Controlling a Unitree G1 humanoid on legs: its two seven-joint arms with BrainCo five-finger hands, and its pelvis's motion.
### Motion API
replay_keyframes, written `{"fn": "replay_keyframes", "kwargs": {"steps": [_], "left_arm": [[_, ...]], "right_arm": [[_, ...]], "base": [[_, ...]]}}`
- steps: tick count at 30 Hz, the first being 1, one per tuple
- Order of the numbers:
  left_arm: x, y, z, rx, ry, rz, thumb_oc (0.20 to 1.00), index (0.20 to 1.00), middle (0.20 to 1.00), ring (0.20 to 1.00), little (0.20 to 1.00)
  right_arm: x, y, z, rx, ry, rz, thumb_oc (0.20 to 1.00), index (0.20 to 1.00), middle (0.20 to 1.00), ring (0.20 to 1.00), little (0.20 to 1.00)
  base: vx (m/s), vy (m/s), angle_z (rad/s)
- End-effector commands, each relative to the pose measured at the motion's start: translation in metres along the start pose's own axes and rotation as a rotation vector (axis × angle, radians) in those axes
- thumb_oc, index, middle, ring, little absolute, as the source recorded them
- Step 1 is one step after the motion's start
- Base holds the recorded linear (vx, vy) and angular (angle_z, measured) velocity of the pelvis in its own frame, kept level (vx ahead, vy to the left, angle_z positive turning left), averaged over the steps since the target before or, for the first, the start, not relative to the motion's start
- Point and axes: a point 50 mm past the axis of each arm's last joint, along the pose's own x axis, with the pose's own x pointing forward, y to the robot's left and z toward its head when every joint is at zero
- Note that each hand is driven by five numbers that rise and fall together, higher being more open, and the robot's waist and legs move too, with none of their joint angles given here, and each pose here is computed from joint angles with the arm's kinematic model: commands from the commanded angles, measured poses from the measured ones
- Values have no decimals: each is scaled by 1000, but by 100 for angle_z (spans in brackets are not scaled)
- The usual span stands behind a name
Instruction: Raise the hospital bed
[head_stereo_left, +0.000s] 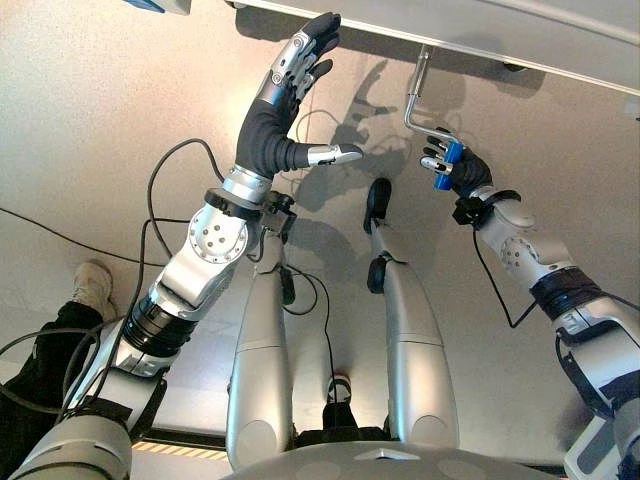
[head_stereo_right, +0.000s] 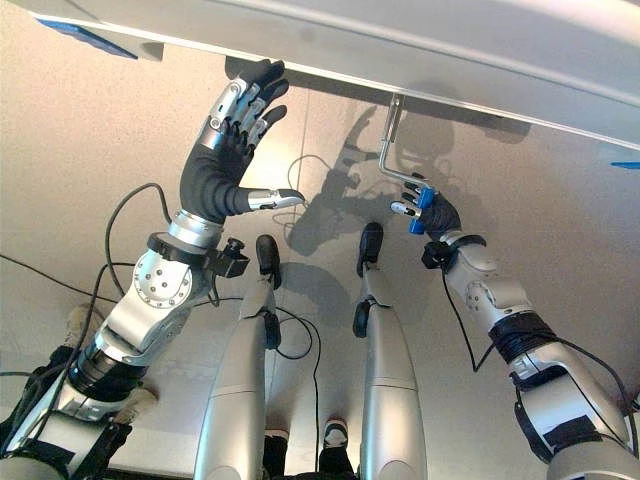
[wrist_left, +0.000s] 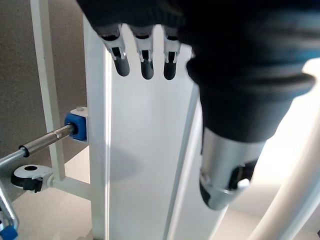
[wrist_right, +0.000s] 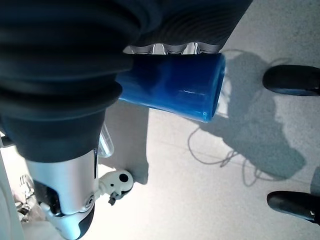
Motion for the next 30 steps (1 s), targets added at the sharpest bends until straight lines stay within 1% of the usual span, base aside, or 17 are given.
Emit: {"fn": "replay_keyframes", "kwargs": {"steps": [1,7,25,30], "left_arm": [[-1,-7,26,-40,-127,-33,1000,1000,1000,1000,1000],[0,-7,23,-48,-117,-25,1000,1000,1000,1000,1000],[0,-7,24,-22,-122,-33,1000,1000,1000,1000,1000],[0,-7,24,-22,-122,-35,1000,1000,1000,1000,1000]], "right_arm": [[5,16,0,-36,6,81,1000,1000,1000,1000,1000],[7,22,-8,-57,44,99,1000,1000,1000,1000,1000],[8,15,3,-115,30,94,1000,1000,1000,1000,1000],[8,12,7,-160,36,97,1000,1000,1000,1000,1000]], "base": [[0,0,0],[0,0,0],[0,0,0],[0,0,0]]}}
